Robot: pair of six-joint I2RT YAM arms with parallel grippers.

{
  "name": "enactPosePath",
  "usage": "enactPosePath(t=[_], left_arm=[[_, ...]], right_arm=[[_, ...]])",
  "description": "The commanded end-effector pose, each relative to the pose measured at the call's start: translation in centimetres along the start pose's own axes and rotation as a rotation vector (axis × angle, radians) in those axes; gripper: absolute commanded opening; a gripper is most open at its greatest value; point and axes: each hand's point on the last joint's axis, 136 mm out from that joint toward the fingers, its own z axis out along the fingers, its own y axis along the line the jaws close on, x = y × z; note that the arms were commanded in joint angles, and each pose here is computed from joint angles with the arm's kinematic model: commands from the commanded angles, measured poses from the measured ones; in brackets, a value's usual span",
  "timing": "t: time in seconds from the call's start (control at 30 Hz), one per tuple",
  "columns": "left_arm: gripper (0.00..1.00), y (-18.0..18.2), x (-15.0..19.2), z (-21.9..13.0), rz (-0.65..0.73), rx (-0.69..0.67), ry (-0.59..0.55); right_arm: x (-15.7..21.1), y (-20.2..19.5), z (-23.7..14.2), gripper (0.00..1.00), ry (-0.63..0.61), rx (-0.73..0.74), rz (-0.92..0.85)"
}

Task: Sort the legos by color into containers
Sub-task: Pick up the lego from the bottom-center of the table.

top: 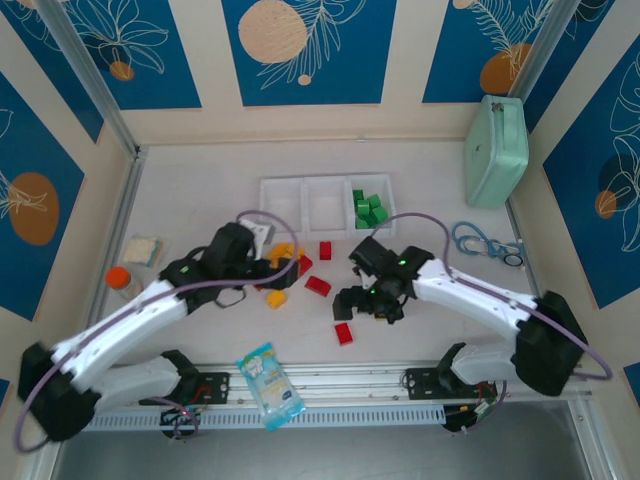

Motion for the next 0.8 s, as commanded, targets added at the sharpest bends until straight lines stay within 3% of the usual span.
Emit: enactPosePath(t=[0.0,0.17,0.27,0.33,0.77], left_arm=[[0.99,1.5,2.9,-3.7,0.0,-0.038,0.037],[0.99,2.8,4.6,-8.5,0.011,-0.067,-0.001],[0.99,2.3,4.2,-10.2,0.006,-0.016,-0.079],[1.0,2.4,4.1,-11.0,0.007,-0.013,-0.107],[0.99,2.5,4.2,-10.6,0.047,-0.034,-0.065]], right_arm=[[-0.7,0.0,1.1,0.95,-0.005,0.13,-0.018],[-0.9,1.5,4.1,0.89,0.058,0.192,-0.088],[-1.2,1.5,5.5,0.86,0.084,0.253,-0.122],[-1.2,1.8,6.3,0.79,0.101,0.268,-0.144],[0.4,1.1,7.8,0.52,0.161,0.296,-0.148]])
